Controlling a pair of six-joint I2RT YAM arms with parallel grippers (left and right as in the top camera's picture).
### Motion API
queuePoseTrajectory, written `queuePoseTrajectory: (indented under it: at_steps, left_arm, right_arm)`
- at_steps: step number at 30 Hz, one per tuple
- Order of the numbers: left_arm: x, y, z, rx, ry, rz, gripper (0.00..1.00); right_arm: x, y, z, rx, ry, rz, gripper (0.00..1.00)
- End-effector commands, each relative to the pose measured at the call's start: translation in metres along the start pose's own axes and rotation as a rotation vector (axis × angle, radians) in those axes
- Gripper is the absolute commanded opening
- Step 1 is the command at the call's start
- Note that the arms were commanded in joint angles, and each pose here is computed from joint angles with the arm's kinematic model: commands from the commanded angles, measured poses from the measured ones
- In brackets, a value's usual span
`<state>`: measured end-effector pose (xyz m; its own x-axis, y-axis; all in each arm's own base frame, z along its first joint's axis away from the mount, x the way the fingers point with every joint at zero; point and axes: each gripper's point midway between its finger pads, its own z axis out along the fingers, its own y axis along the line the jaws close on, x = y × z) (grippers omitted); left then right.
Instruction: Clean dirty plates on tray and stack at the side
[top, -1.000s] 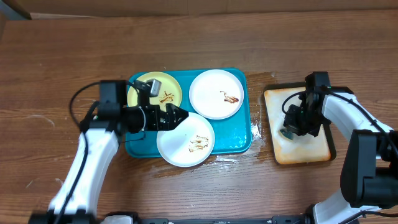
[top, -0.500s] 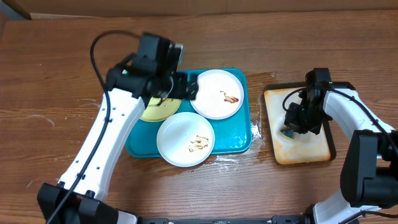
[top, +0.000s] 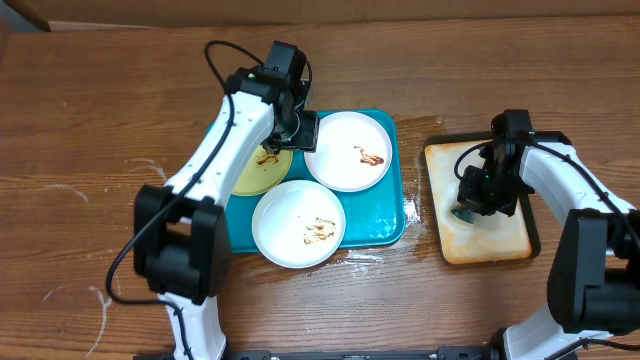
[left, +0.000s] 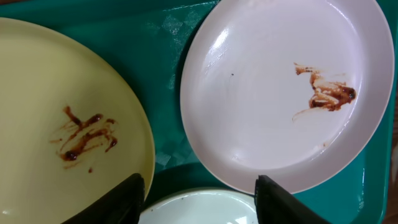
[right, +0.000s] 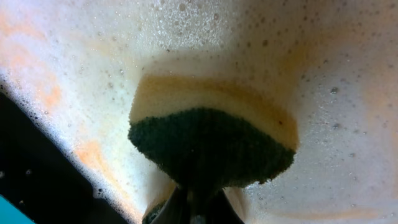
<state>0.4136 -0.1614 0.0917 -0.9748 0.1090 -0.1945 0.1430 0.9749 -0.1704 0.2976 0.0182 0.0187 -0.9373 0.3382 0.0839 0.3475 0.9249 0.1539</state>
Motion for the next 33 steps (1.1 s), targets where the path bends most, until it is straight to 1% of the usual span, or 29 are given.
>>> queuePoseTrajectory:
  at_steps: [1,2,7,11,12,14,17,19,24,27,29,30,33]
  left_arm:
    - [-0.016,-0.009,0.0,0.039,-0.029,0.008,0.72]
    - [-0.017,-0.01,0.002,0.042,-0.029,0.008,0.73]
    - [-0.021,-0.017,0.017,0.091,-0.021,0.009,0.73]
    - [-0.024,-0.016,0.026,0.091,-0.025,0.01,0.73]
    - [-0.025,-0.016,0.029,0.09,-0.024,0.01,0.72]
    - [-0.024,-0.015,0.035,0.087,-0.013,0.007,0.65]
    - [-0.021,-0.013,0.043,0.082,0.006,0.004,0.63]
    - [-0.019,-0.012,0.049,0.083,0.017,0.001,0.58]
    - [-0.017,-0.015,0.058,0.102,0.035,-0.004,0.58]
    - [-0.018,-0.015,0.063,0.102,0.035,-0.01,0.61]
    - [-0.017,-0.014,0.069,0.101,0.042,-0.019,0.61]
    - [-0.016,-0.014,0.072,0.1,0.048,-0.024,0.59]
    - [-0.012,-0.012,0.079,0.095,0.07,-0.031,0.47]
  right_arm:
    - [-0.006,0.005,-0.007,-0.013,-0.021,-0.015,0.04]
    - [-0.006,0.005,-0.007,-0.012,-0.02,-0.014,0.04]
    - [-0.005,0.005,-0.007,-0.011,-0.013,-0.016,0.04]
    - [-0.002,0.004,-0.007,-0.007,-0.004,-0.014,0.04]
    - [-0.001,0.004,-0.007,-0.006,0.0,-0.013,0.04]
    - [-0.001,0.004,-0.007,-0.005,0.003,-0.013,0.04]
    - [0.0,0.004,-0.007,-0.005,0.004,-0.013,0.04]
    - [0.0,0.004,-0.007,-0.005,0.004,-0.013,0.04]
    - [0.0,0.004,-0.007,-0.005,0.004,-0.013,0.04]
    - [0.0,0.005,-0.007,-0.012,0.006,-0.013,0.04]
    - [0.0,0.005,-0.007,-0.015,0.008,-0.013,0.04]
    - [0.001,0.006,-0.007,-0.018,0.009,-0.013,0.04]
    - [0.001,0.007,-0.007,-0.023,0.01,-0.013,0.04]
